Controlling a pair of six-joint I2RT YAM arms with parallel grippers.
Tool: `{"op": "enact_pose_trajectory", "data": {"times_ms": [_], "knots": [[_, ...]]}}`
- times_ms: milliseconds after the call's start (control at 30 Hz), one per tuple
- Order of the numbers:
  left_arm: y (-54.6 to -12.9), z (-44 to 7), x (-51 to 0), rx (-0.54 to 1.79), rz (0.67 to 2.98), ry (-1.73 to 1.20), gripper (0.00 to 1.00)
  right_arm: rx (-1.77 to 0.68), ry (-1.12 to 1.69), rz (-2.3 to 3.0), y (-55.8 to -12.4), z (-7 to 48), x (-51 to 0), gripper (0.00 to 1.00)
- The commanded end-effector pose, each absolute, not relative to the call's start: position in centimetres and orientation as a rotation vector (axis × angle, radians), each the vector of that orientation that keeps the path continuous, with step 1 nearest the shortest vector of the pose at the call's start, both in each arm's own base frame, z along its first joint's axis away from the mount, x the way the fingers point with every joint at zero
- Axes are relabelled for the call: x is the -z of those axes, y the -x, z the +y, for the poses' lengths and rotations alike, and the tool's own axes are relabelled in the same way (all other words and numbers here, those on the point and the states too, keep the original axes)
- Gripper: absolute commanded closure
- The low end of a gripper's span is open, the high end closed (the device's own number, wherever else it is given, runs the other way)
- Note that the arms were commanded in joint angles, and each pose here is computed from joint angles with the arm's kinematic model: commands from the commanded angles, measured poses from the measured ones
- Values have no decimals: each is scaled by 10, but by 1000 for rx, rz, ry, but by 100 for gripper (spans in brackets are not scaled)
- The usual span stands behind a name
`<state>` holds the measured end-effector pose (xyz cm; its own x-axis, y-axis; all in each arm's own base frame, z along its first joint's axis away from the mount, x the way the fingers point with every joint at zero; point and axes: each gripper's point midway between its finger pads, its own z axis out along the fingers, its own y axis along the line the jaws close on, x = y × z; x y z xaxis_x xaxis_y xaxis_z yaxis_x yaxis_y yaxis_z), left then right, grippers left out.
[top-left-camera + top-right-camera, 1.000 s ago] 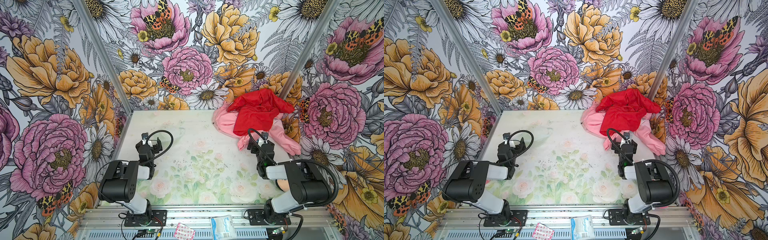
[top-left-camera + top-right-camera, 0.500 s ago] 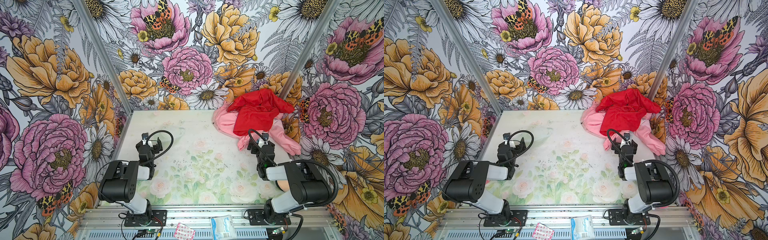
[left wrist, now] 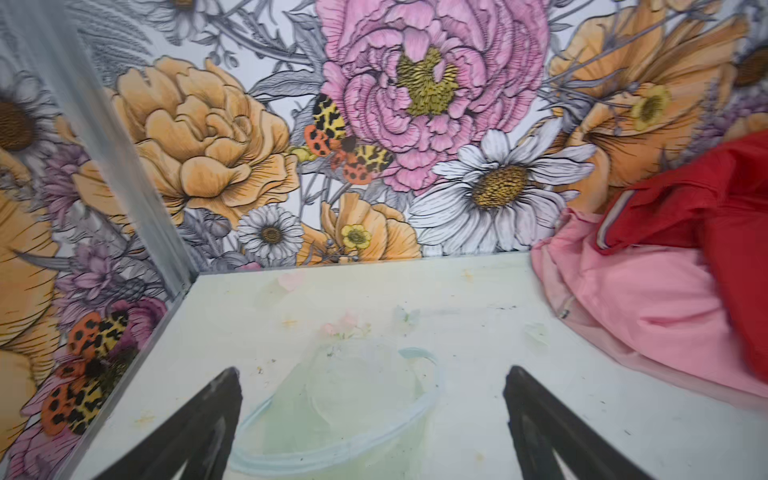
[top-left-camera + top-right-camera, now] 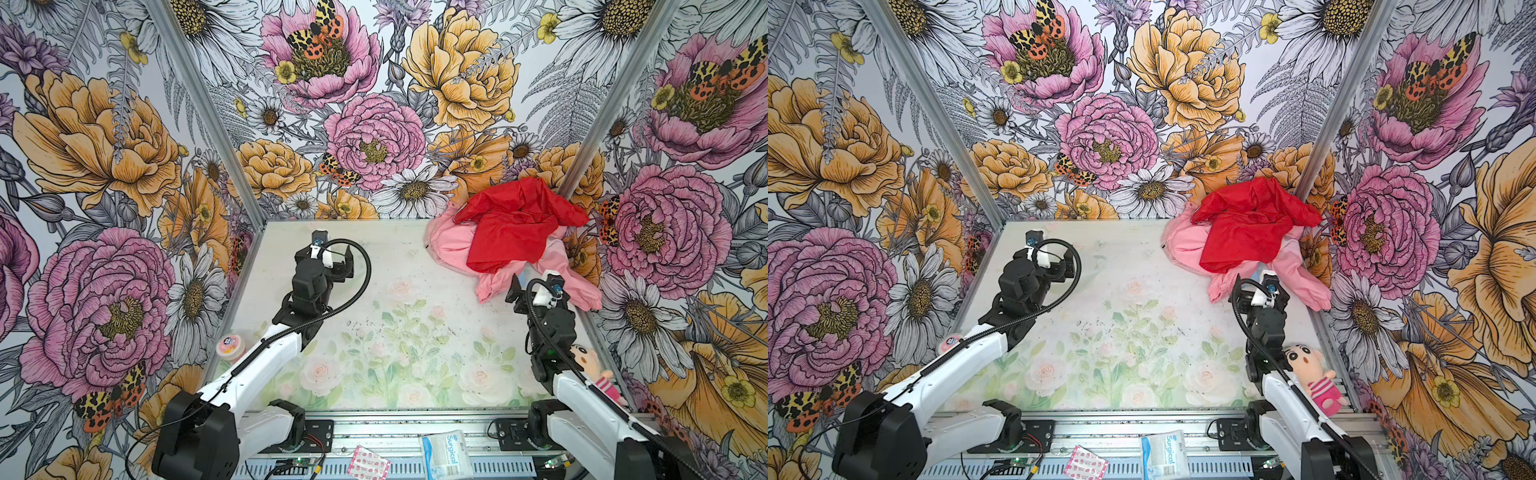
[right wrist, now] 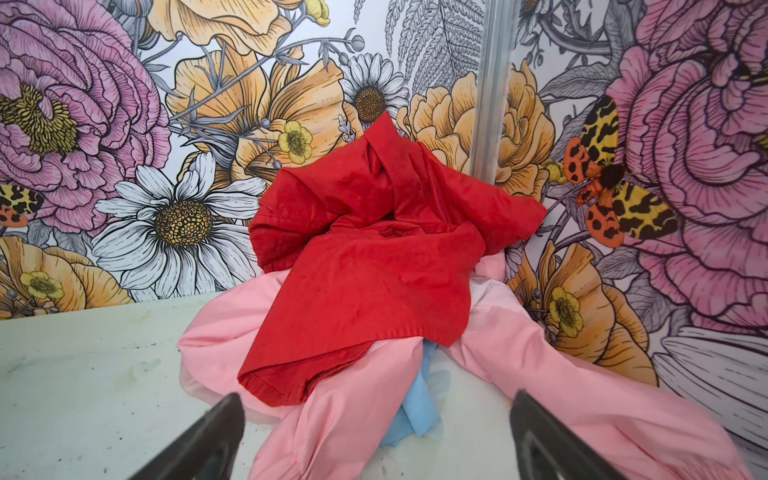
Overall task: Pick out a specific cloth from the pile
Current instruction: 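Grasp the light blue cloth with the right gripper while the left arm advances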
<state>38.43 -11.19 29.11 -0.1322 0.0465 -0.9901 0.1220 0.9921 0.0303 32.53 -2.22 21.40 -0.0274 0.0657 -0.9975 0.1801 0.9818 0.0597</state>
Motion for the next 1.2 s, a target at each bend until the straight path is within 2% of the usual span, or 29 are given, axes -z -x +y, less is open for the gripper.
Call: {"op": "enact_pose_trajectory", "data": {"times_ms": [0, 100, 167, 333, 400, 533, 867, 1167], "knots": [[-362, -178, -285, 265, 1857, -391, 1, 160, -361, 1812, -315, -43, -187, 1], [-338, -250, -302, 384, 1859, -707, 1, 146, -476, 1972, -320, -56, -175, 1], [-320, -291, -308, 342, 1824, -921, 1, 37, -511, 2076, -331, -52, -164, 2], [-294, -349, -285, 259, 1677, -1309, 1, -159, -665, 2225, -352, -56, -130, 17], [-289, -357, -270, 304, 1655, -1381, 1, -214, -759, 2243, -357, -68, -114, 23], [-283, -366, -256, 416, 1646, -1345, 1, -420, -880, 2233, -382, -87, -95, 45], [-273, -363, -244, 274, 1646, -1366, 1, -576, -923, 2175, -439, -103, -73, 54], [-273, -366, -242, 280, 1656, -1364, 1, -633, -972, 2168, -449, -103, -53, 54]]}}
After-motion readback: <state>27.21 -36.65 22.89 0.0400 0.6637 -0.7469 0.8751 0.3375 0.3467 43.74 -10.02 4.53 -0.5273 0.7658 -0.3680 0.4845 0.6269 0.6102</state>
